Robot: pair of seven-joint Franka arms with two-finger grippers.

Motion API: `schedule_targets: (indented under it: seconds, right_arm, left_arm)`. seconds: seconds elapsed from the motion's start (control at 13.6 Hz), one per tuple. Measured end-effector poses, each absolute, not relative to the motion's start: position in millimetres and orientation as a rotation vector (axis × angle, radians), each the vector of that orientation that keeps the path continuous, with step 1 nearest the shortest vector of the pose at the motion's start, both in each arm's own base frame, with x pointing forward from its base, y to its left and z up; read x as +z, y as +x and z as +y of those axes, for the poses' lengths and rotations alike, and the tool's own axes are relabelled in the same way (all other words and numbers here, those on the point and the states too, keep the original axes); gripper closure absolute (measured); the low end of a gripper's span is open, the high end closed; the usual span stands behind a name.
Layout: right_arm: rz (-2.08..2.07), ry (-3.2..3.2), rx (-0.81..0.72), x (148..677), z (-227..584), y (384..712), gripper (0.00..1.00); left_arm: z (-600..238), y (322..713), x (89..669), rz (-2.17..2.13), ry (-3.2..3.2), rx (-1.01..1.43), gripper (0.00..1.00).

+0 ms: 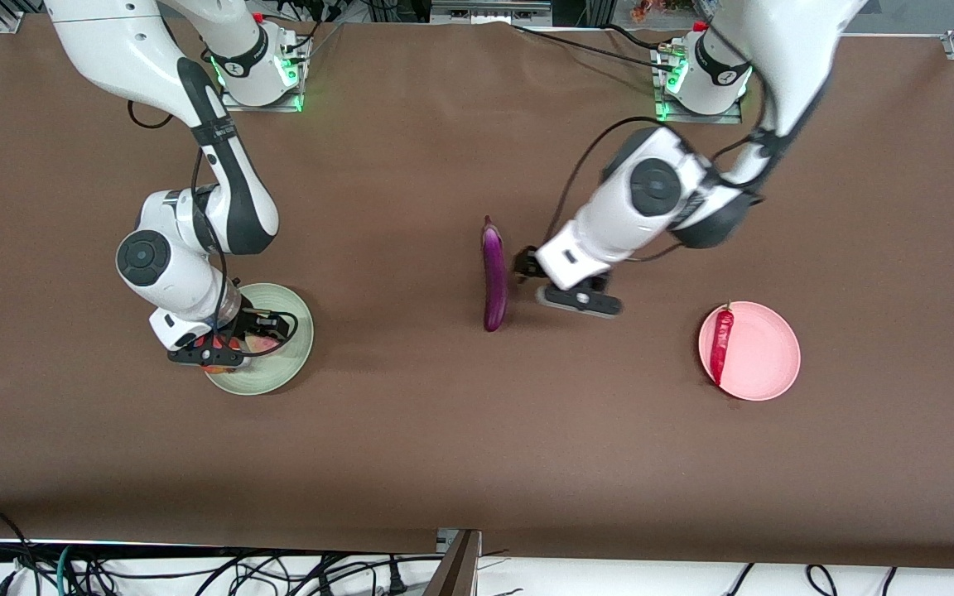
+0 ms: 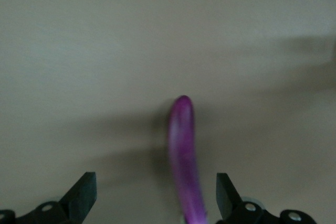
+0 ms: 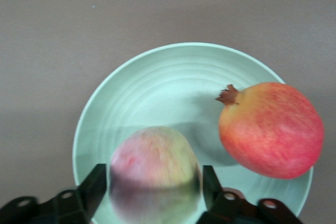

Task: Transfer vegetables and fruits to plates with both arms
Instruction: 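Release the peach on the green plate while the left gripper grasps the eggplant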

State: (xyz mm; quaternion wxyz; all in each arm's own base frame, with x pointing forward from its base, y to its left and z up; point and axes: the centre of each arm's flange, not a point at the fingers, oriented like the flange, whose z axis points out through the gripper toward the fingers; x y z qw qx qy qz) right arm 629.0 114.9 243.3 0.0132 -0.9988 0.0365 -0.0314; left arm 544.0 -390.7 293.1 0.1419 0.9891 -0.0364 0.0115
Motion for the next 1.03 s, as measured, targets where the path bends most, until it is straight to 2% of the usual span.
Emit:
schedule_targets:
  seconds: [0.07, 0.15, 0.29, 0.52, 0.66, 0.88, 1.03]
  right_arm:
    - [0.117, -3.11, -0.104, 246, 113, 630, 0.04]
    - [0.117, -3.107, -0.111, 252, 112, 631, 0.0]
    - [0.135, -3.101, -0.116, 283, 105, 636, 0.0]
    - [0.163, -3.092, -0.041, 361, 88, 646, 0.0]
    - [0.15, -3.076, 0.031, 425, 90, 642, 0.0]
    - [0.14, -3.049, 0.036, 510, 78, 615, 0.0]
    - [0.141, -3.047, 0.03, 549, 66, 596, 0.0]
  left_arm:
    - [-405, 537, 266, -0.079, 2.868, 0.064, 0.0]
    - [-415, 530, 239, -0.057, 2.888, 0.095, 0.0]
    - [-430, 514, 195, -0.026, 2.936, 0.143, 0.0]
    - [-446, 501, 180, -0.014, 2.962, 0.153, 0.05]
    - [-448, 501, 182, 0.016, 2.957, 0.158, 0.28]
    - [-447, 506, 185, 0.03, 2.955, 0.169, 0.6]
    - [-443, 510, 186, 0.041, 2.963, 0.169, 0.61]
